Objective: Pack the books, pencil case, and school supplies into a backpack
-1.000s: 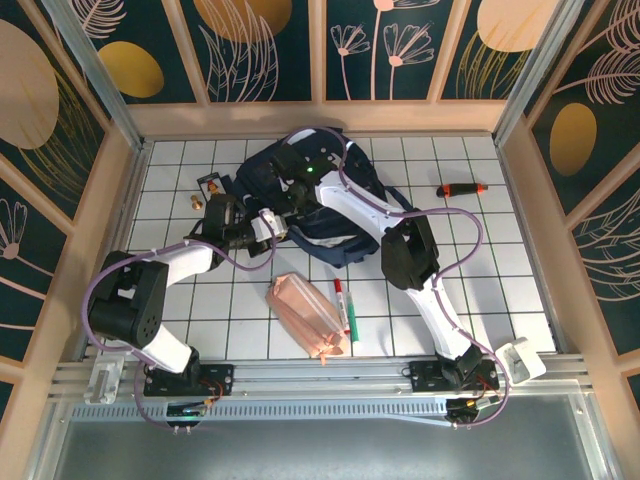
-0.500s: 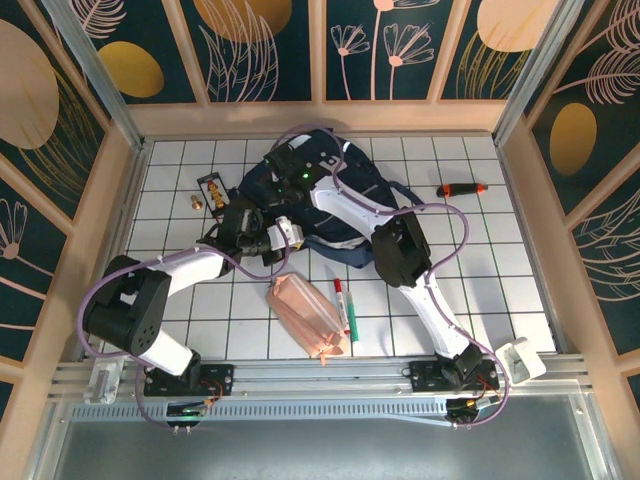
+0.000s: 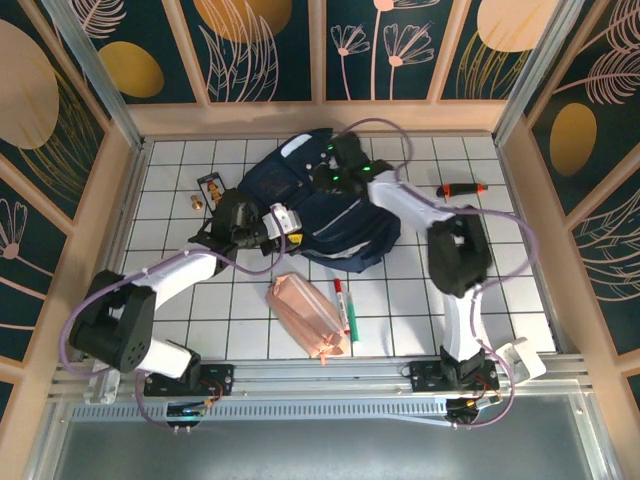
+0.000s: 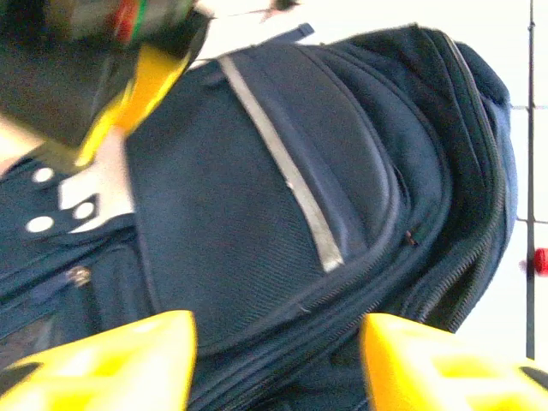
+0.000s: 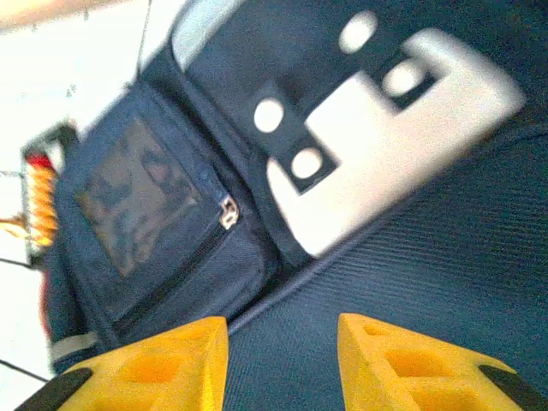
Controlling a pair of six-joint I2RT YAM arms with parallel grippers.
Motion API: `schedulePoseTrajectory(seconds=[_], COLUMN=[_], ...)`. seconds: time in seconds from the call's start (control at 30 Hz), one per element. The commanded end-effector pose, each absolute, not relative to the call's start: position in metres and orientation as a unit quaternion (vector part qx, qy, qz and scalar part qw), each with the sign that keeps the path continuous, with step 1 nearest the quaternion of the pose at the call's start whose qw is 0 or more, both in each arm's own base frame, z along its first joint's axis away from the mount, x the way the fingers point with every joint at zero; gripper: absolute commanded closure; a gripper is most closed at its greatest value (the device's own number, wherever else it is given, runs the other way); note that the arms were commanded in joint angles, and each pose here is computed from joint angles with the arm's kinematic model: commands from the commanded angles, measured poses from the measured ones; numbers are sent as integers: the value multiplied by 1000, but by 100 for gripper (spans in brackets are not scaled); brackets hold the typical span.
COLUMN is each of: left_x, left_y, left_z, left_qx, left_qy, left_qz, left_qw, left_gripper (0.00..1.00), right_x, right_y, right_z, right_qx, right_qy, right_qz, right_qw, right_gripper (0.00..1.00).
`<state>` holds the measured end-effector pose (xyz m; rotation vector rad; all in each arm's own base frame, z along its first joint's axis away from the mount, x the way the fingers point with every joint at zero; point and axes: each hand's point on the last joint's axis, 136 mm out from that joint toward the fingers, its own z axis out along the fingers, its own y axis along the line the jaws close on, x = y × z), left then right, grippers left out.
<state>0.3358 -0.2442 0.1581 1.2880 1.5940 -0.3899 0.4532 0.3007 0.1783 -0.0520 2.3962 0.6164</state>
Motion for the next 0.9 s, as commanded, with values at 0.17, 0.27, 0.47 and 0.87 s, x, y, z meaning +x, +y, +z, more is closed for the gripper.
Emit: schedulePoseTrajectory(seconds=[0.17,0.27,0.47,0.87], left_x=[425,408,348,344], left_y=[-134,-157,-182,-201], left_z=[207,196,138,60], left_qx=[30,-51,-249,-320], left_qy=[865,888,883,901], left_qz=[-26,-147,-302,-260], left_qw=[500,433,258,137], left_gripper=[39,16,17,11], right_x=[326,299,251,241], right_y=[314,308,324,370], right_z=[215,204,177,126], right_qx=[26,-10,-86,-88], right_qy=[917,923,930,934], right_qz=[299,275,279,261], right_qw=[263,269,223,227], right_gripper=[59,55,48,43])
